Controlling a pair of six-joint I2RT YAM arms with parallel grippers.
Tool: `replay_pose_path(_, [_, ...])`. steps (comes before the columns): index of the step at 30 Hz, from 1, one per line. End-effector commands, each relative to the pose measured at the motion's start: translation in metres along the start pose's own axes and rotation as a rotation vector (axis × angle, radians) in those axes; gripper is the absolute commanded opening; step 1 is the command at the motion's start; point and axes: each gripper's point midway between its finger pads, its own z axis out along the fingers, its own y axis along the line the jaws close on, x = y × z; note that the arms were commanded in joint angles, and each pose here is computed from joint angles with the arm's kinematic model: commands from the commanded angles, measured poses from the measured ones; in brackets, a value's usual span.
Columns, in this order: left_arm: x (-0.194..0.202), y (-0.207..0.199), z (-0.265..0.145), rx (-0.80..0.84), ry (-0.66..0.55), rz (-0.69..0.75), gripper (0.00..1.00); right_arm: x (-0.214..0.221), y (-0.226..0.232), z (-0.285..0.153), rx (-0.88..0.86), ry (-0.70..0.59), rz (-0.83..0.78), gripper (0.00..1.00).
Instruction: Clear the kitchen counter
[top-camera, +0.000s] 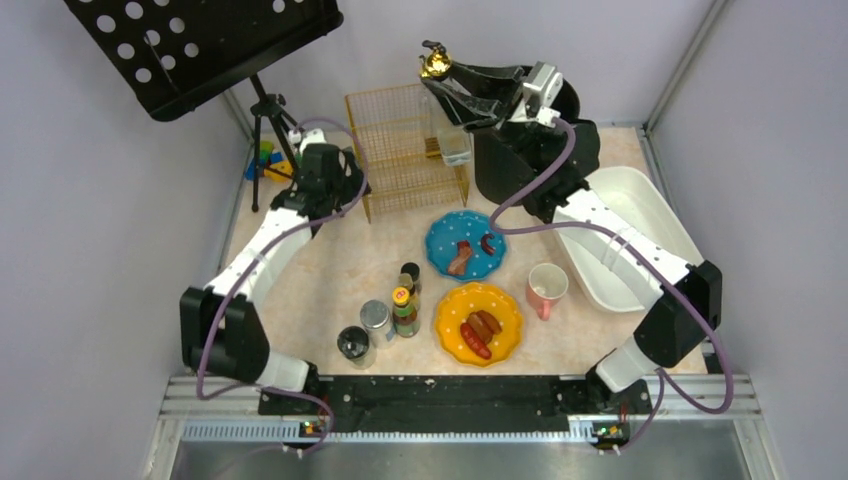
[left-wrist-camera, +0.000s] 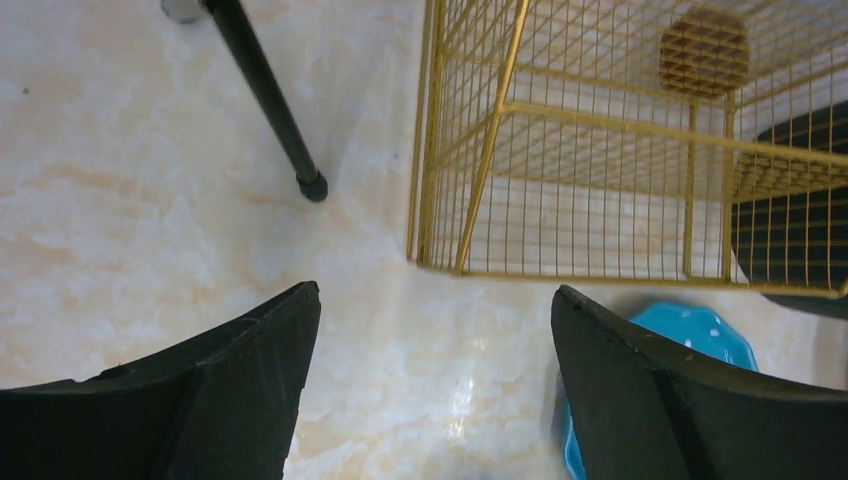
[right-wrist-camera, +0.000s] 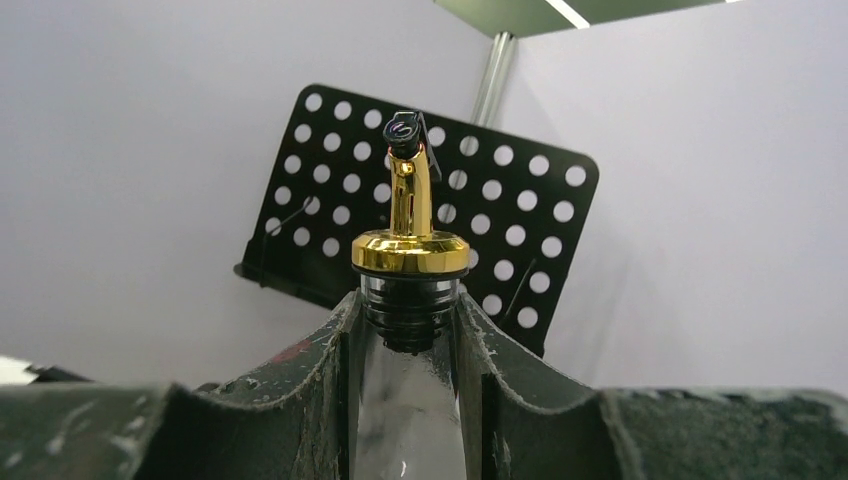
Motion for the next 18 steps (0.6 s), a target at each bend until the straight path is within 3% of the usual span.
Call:
replay_pose_path(1, [-0.044, -0.021, 0.019, 0.006, -0.106, -0.010, 0.88, -0.067, 0.011, -0.007, -0.031, -0.147, -0.085, 0.00])
replay_pose_path(8, [-0.043, -0.035, 0.059, 0.002, -0.057, 0.035, 0.78, -0.053, 0.016, -0.018, -0.034, -0.109, -0.087, 0.00])
replay_pose_path(18, [-0.014, -0.034, 0.087, 0.008, 0.020, 0.058, 0.58, -0.041, 0.020, -0.024, -0.041, -0.092, -0.068, 0.00])
